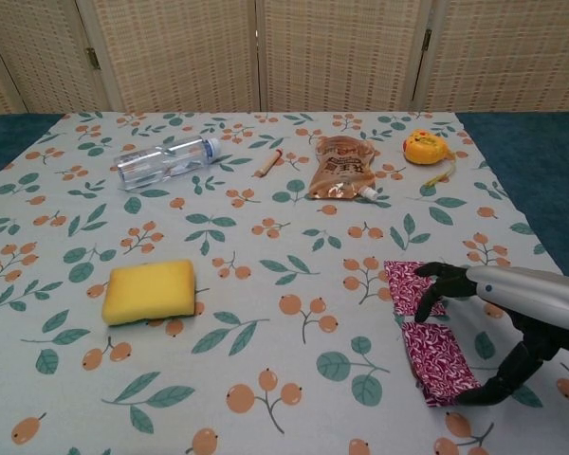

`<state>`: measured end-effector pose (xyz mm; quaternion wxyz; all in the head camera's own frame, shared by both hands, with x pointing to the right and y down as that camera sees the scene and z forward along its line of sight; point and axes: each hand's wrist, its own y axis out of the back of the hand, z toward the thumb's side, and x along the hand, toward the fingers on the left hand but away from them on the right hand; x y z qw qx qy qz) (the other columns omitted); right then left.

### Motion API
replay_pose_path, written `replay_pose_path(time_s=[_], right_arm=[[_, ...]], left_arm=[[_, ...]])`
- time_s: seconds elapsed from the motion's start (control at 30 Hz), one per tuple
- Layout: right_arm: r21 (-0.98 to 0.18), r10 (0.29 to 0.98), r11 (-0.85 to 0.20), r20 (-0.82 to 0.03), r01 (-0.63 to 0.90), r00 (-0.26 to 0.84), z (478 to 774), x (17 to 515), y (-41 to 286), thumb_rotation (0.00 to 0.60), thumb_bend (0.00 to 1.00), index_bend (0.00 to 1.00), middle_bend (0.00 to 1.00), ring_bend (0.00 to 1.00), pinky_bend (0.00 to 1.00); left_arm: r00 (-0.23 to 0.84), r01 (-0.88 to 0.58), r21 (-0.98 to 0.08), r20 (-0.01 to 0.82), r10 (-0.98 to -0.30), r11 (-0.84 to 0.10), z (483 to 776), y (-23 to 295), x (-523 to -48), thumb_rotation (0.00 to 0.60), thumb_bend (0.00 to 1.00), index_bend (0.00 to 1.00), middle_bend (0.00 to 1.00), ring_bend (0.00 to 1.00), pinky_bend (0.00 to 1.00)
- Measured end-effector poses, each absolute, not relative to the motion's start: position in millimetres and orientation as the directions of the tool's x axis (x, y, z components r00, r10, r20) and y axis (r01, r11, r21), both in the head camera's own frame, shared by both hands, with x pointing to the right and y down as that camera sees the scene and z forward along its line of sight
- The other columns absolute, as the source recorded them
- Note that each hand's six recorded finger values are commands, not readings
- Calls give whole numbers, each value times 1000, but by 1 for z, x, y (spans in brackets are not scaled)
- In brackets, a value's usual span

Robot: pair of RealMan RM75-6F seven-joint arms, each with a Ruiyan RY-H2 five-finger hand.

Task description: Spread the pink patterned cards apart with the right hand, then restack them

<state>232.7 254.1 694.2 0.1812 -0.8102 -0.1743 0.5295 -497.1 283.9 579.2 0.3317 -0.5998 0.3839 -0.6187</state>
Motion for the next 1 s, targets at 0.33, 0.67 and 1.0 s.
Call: replay_pose_path(time_s=[0.33,0.67,1.0], right_arm=[[-466,464,-880,-804,91,372,697,234,259,531,148,242,0,0,0],[-487,488,-867,-793,102,364,692,238,254,531,148,240,0,0,0],[-578,563,-813,-753,67,340,692,239,207,530,148,239,0,0,0]], left_arm=[[-61,-53,-872,489,-870,-487,580,285,-498,600,272,158,16,47,0],[-59,-55,-872,489,-870,-486,581,284,-498,600,272,158,17,47,0],[-51,-54,-874,485,-873,-483,579,283,-494,600,272,158,17,47,0]])
